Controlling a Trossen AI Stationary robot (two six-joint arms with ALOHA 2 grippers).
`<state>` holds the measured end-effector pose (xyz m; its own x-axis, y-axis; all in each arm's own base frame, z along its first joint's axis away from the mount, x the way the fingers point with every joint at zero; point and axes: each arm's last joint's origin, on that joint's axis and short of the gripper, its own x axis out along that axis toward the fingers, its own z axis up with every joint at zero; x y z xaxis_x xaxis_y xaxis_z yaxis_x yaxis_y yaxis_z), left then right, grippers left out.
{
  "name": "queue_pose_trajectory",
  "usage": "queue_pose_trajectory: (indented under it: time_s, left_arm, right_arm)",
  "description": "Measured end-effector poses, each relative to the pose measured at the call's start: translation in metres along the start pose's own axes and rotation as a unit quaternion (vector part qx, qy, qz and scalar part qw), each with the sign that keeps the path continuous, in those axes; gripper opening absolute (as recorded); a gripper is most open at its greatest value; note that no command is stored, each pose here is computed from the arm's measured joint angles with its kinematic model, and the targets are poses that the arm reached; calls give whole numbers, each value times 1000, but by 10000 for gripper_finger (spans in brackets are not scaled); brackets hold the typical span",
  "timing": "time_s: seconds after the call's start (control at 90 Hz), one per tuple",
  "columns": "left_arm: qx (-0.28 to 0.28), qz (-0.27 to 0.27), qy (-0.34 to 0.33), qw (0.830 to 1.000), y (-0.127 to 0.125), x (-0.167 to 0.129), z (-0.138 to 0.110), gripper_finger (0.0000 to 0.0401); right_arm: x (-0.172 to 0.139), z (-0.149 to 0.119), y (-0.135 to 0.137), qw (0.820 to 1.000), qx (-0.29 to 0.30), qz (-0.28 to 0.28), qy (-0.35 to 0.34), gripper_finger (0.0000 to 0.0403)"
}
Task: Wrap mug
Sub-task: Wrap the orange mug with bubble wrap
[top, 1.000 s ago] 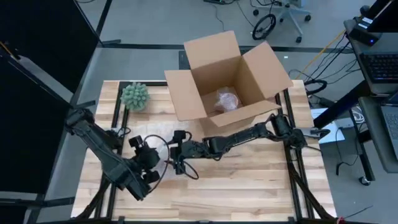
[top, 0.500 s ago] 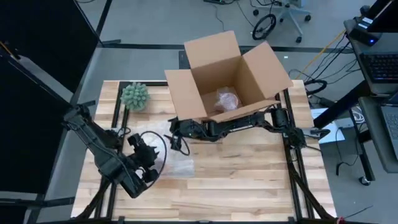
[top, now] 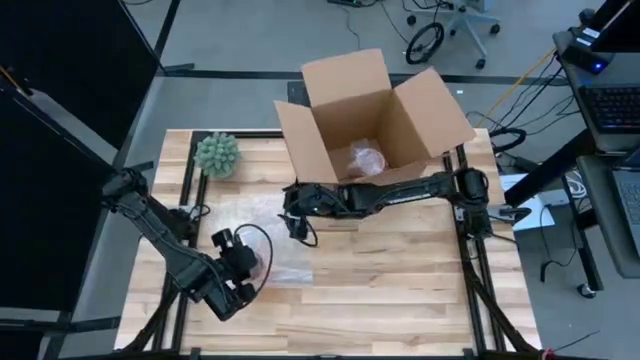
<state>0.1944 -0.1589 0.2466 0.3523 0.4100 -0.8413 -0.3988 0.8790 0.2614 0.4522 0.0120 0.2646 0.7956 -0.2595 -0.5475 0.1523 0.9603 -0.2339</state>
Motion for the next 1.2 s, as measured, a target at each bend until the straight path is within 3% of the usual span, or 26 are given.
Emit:
queue_pose_trajectory:
  time_s: [0.278, 0.433, 0.6, 0.878, 1.2]
  left_arm:
    - [40, -24, 111, 993, 11, 33, 4, 84]
    - [53, -52, 134, 988, 13, 43, 8, 84]
    - [60, -101, 129, 985, 11, 56, 12, 84]
    - [52, -121, 143, 981, 12, 72, 5, 84]
    - [40, -152, 106, 982, 6, 85, 1, 84]
  right_arm:
    - [-1, -20, 15, 993, 23, 70, 94, 322]
    - [-5, -21, 25, 992, 19, 78, 102, 322]
    - [-9, -20, 35, 991, 11, 88, 99, 322]
    - [-11, -20, 42, 991, -4, 94, 97, 322]
    - [-11, -22, 42, 990, -7, 94, 100, 322]
